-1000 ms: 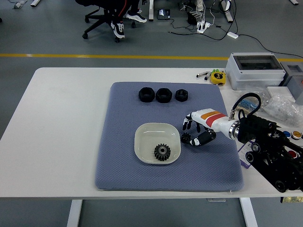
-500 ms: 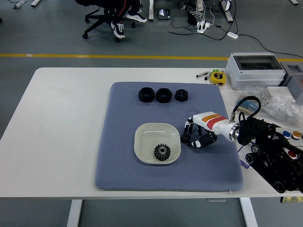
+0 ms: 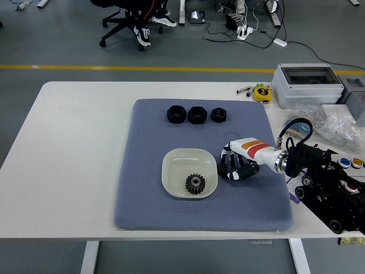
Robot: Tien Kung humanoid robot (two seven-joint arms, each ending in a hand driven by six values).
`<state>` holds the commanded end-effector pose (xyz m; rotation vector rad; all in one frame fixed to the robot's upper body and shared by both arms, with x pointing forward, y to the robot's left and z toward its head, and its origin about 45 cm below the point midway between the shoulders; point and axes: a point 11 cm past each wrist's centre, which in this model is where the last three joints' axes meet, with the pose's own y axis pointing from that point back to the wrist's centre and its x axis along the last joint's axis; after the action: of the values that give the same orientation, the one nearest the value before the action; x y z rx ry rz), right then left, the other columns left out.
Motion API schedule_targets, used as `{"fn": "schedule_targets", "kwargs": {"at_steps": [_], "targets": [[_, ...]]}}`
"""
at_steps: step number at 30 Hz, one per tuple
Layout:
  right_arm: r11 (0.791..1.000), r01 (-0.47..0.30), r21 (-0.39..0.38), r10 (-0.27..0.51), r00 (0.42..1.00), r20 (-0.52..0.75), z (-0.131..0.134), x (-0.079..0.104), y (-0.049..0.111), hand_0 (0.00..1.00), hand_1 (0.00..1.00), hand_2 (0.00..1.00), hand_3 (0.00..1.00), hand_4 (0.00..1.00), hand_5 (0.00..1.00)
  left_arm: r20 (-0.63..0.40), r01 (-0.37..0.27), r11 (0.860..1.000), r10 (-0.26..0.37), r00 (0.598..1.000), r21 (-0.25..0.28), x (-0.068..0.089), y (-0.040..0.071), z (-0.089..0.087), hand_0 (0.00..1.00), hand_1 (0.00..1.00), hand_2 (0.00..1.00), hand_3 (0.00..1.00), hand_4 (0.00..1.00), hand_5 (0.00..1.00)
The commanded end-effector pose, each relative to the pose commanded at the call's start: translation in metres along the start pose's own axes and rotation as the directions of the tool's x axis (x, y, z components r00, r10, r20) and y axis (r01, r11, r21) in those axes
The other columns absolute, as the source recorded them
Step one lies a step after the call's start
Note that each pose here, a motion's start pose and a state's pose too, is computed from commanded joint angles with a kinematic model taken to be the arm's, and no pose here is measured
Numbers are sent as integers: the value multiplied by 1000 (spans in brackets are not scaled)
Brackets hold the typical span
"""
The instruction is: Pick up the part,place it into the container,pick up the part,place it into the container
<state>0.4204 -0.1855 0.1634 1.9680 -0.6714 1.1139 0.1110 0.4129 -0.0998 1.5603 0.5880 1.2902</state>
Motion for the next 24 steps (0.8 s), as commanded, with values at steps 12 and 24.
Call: {"fn": "schedule_targets", "kwargs": {"at_steps": [12, 24], "targets": [[999, -31, -24, 31, 999, 24, 8, 6, 3, 96, 157, 292, 384, 784, 257, -1, 0, 1000, 0, 1000, 0, 0, 0, 0, 680, 659, 628, 549, 605, 571], [994, -94, -58, 96, 995, 32, 22, 28, 11, 95, 150, 284, 382, 798, 225, 1, 3, 1000, -3, 1000, 4, -1, 0, -2, 680, 662, 630, 549, 605, 571]]}}
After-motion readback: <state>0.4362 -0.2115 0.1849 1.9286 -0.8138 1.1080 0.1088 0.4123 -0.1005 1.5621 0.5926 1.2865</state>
